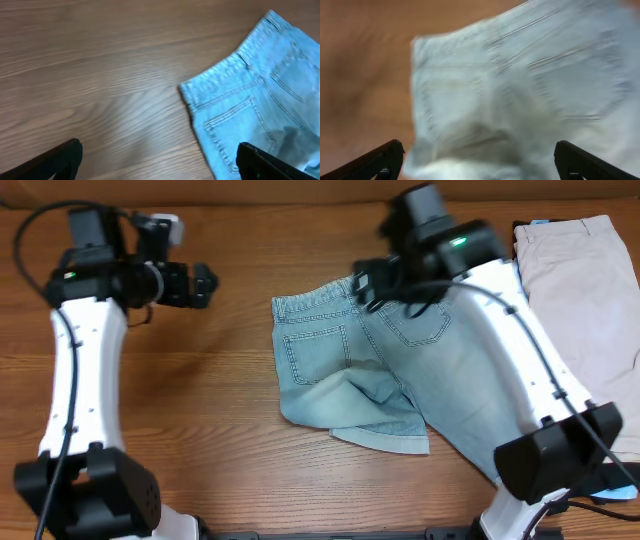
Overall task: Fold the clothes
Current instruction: 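Pull the denim shorts off the stack leftward onto the table center, then grasp the shorts waistband with left gripper and drag it left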
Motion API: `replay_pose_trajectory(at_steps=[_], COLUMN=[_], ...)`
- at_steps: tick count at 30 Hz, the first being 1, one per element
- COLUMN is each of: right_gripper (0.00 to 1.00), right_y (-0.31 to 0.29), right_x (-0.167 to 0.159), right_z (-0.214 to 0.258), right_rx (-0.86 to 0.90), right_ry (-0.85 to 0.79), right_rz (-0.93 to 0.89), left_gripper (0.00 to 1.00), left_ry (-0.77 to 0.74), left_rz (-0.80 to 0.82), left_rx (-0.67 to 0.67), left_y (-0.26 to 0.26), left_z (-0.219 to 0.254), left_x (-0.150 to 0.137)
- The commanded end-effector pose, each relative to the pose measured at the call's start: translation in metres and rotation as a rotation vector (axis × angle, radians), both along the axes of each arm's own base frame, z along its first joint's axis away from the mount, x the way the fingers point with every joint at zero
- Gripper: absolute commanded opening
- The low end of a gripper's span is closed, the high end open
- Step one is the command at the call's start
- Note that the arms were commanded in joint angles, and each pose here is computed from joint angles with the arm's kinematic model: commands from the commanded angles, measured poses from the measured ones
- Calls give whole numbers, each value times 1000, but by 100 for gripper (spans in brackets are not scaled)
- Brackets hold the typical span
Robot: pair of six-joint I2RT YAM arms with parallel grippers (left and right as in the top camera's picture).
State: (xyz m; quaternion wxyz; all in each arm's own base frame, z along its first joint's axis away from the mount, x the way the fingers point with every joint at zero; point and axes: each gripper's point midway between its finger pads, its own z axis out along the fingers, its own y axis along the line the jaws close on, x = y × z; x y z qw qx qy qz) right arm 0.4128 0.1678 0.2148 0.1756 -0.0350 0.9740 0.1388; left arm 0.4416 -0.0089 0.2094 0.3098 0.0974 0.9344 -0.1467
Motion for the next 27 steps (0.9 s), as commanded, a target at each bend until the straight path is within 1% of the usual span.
replay_pose_trajectory(at_steps=[1, 3, 4, 6, 10, 12, 13, 16, 17, 18, 20, 21, 23, 25, 27], right_gripper=[100, 100, 100, 100, 99, 99, 97, 95, 94, 93, 93, 92, 92, 92, 91], right_y=[-47, -74, -78, -102, -120, -120, -120, -120, -120, -120, -120, -120, -120, -120, -120], right_x=[22, 28, 29, 31, 30, 29, 29, 28, 28, 28, 28, 28, 28, 28, 28], right_z=[14, 11, 11, 9, 7, 7, 6, 6, 6, 6, 6, 6, 6, 6, 6], right_rx=[-1, -4, -5, -8, -12, -13, -13, -13, -13, -13, -13, -14, -13, -13, -14], right_ry=[-60, -55, -54, -44, -30, -25, -23, -20, -20, -20, -20, -20, -21, -21, -20], right_rz=[-103, -164, -172, -226, -265, -265, -265, -265, -265, -265, -265, -265, -265, -265, -265], left_gripper=[100, 100, 100, 100, 100, 100, 100, 98, 95, 93, 92, 91, 88, 82, 80], left_ry=[48, 79, 86, 83, 70, 97, 111, 160, 176, 194, 222, 232, 249, 254, 264], left_rz=[-98, -149, -162, -225, -293, -239, -219, -155, -119, -63, 49, 73, 102, 102, 97], left_rx=[-10, -12, -12, -12, 10, 60, 83, 117, 122, 134, 150, 148, 133, 134, 139], left_y=[-30, -53, -59, -90, -134, -135, -136, -137, -135, -130, -119, -117, -117, -117, -119], left_z=[-32, -55, -61, -82, -110, -125, -133, -153, -156, -162, -169, -172, -173, -174, -179], left_x=[11, 17, 19, 29, 39, 42, 43, 42, 42, 43, 45, 45, 43, 42, 40])
